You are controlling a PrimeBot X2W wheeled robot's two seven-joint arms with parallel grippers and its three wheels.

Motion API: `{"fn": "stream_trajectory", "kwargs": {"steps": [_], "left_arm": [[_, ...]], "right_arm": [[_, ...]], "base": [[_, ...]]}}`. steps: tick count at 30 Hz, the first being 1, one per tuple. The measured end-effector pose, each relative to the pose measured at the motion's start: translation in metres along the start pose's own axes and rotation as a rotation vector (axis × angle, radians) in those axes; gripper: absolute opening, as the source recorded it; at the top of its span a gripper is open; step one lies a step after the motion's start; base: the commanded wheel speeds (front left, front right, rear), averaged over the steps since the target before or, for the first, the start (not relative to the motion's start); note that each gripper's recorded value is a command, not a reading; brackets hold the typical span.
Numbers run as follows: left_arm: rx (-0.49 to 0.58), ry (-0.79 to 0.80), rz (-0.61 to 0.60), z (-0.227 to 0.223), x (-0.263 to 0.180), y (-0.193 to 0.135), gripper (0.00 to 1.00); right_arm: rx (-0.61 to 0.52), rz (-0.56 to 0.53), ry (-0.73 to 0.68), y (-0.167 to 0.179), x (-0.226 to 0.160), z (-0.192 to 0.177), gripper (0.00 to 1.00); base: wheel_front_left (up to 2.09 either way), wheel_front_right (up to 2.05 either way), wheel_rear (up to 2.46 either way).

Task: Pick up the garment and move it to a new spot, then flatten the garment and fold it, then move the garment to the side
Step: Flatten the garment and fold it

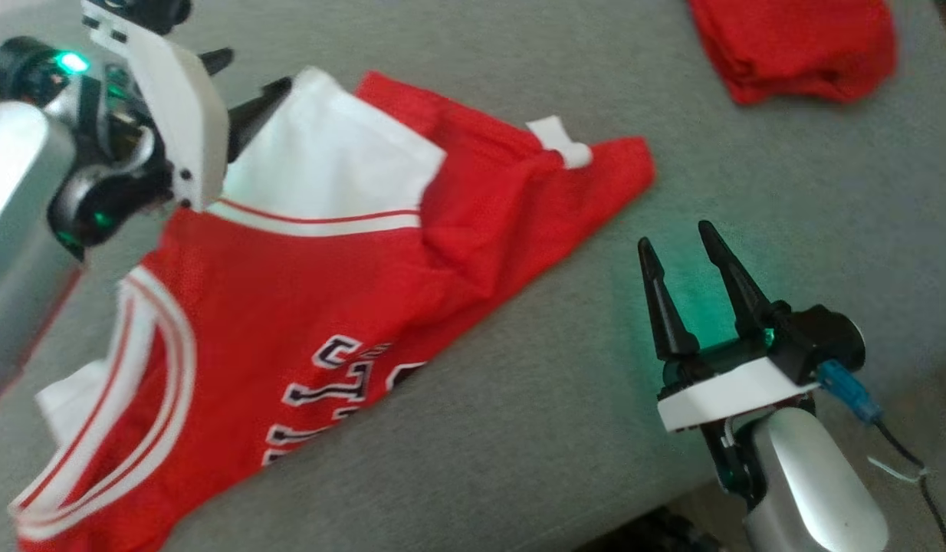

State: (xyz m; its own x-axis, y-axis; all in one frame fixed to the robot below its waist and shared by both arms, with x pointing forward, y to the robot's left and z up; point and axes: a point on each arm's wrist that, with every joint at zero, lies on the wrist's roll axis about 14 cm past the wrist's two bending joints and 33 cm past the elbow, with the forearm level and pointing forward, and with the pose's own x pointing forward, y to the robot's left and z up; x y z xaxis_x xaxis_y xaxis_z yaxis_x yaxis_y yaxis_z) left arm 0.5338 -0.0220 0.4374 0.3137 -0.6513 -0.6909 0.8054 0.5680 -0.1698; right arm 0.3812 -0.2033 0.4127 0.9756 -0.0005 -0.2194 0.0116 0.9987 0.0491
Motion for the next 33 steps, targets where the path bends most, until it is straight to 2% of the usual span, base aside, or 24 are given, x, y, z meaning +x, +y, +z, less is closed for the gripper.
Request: {"fn": "stream_trajectory", "kwargs": {"steps": [8, 14, 15, 16, 18, 25, 33], "left_arm": [[0.002, 0.114, -0.039, -0.015, 0.056, 0.006, 1.0], [0.01, 0.148, -0.038, -0.023, 0.073, 0.014, 0.98], [0.009, 0.15, -0.038, -0.022, 0.075, 0.015, 0.79], [0.013, 0.153, -0.042, -0.022, 0.077, 0.014, 0.47], [0.007, 0.172, -0.055, -0.024, 0.077, 0.012, 0.0], [-0.028, 0.178, -0.109, -0.027, 0.065, -0.001, 0.0], [0.043, -0.068, -0.131, -0.002, 0.033, -0.022, 0.0]], "right_arm": [[0.039, -0.107, 0.043, -0.027, -0.016, -0.012, 1.0], [0.051, -0.14, 0.058, -0.035, -0.021, -0.016, 1.0], [0.051, -0.144, 0.06, -0.036, -0.022, -0.016, 1.0], [0.05, -0.148, 0.062, -0.037, -0.023, -0.016, 1.0], [0.049, -0.152, 0.062, -0.038, -0.024, -0.016, 1.0], [0.053, -0.158, 0.044, -0.041, -0.021, -0.012, 1.0], [0.03, -0.098, 0.019, -0.027, -0.006, -0.006, 1.0]], "base": [[0.0, 0.0, 0.0], [0.0, 0.0, 0.0], [0.0, 0.0, 0.0], [0.0, 0.0, 0.0], [0.0, 0.0, 0.0], [0.0, 0.0, 0.0], [0.0, 0.0, 0.0]]}}
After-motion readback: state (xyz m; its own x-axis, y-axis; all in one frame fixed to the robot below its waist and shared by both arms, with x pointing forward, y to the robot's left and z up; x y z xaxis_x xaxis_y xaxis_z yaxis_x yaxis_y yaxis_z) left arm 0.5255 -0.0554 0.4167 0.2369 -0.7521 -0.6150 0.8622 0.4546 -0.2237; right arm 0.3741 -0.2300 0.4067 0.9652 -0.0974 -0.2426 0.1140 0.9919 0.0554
